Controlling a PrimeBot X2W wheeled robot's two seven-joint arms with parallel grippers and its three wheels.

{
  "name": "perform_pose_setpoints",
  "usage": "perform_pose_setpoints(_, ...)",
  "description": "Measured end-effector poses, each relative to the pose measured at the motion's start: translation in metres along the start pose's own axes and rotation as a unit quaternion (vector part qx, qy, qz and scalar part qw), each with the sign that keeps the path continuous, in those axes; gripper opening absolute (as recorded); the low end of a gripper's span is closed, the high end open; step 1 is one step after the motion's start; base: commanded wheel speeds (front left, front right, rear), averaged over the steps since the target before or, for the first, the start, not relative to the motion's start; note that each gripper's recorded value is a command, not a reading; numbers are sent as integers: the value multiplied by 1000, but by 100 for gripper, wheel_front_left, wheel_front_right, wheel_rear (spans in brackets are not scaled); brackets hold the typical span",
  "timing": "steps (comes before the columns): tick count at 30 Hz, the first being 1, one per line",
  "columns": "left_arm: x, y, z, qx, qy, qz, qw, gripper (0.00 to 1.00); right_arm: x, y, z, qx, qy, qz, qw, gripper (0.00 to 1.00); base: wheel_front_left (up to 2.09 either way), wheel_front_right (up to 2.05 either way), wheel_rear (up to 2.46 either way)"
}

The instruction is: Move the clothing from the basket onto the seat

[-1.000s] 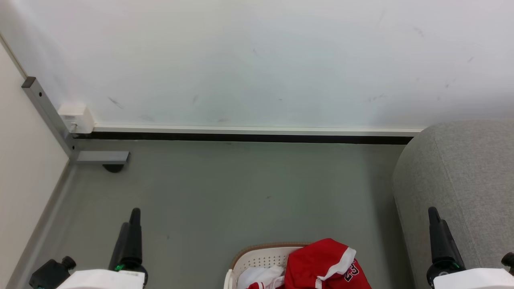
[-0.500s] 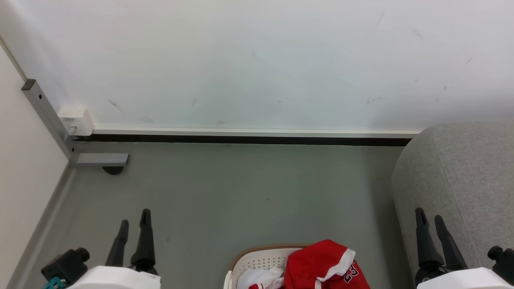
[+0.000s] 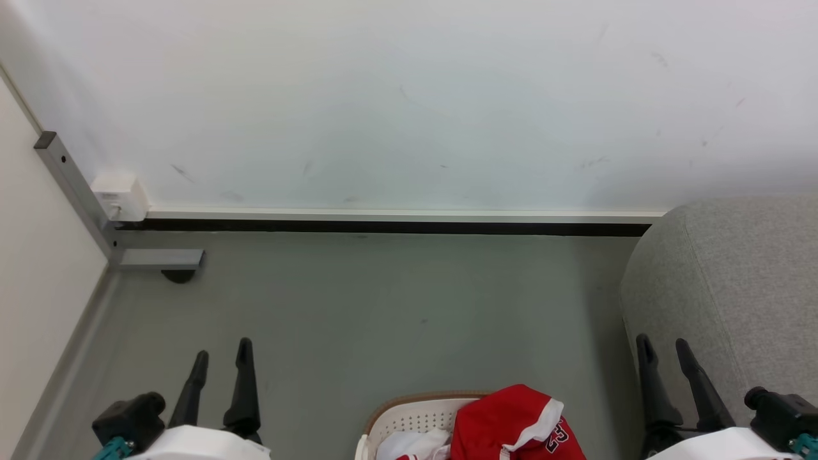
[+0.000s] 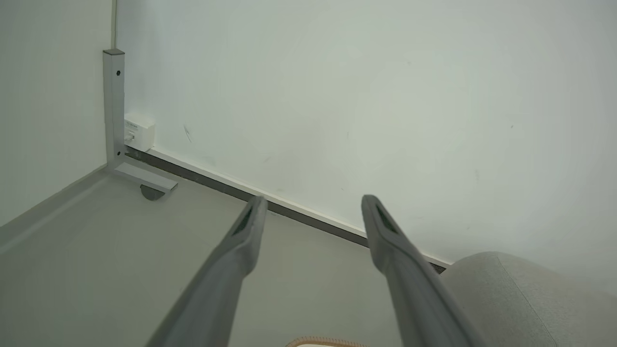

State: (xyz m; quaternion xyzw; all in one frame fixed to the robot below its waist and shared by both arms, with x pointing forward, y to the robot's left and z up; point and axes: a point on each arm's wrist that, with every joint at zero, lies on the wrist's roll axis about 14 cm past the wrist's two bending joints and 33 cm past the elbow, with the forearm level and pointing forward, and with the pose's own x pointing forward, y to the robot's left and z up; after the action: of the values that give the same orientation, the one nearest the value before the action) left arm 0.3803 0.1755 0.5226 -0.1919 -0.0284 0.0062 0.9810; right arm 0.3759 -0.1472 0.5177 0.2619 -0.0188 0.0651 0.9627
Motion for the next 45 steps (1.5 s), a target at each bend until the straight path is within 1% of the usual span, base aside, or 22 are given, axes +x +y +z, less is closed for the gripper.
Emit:
perform_pose_setpoints(7,0,-3,1,42,-4,-6,999,100,0,7,-2,-39,2,16,999,100,0,0,0)
perform_pose_setpoints(22,-3,-8,2,110,-19,-16,994,100,-2,13,-4,-105,-2,31,994,100,0,0,0)
perform_pose_setpoints(45,-5,-24,15,194,-58,-46,978,100,-2,26,1,-168,-23,58,984,100,0,0,0)
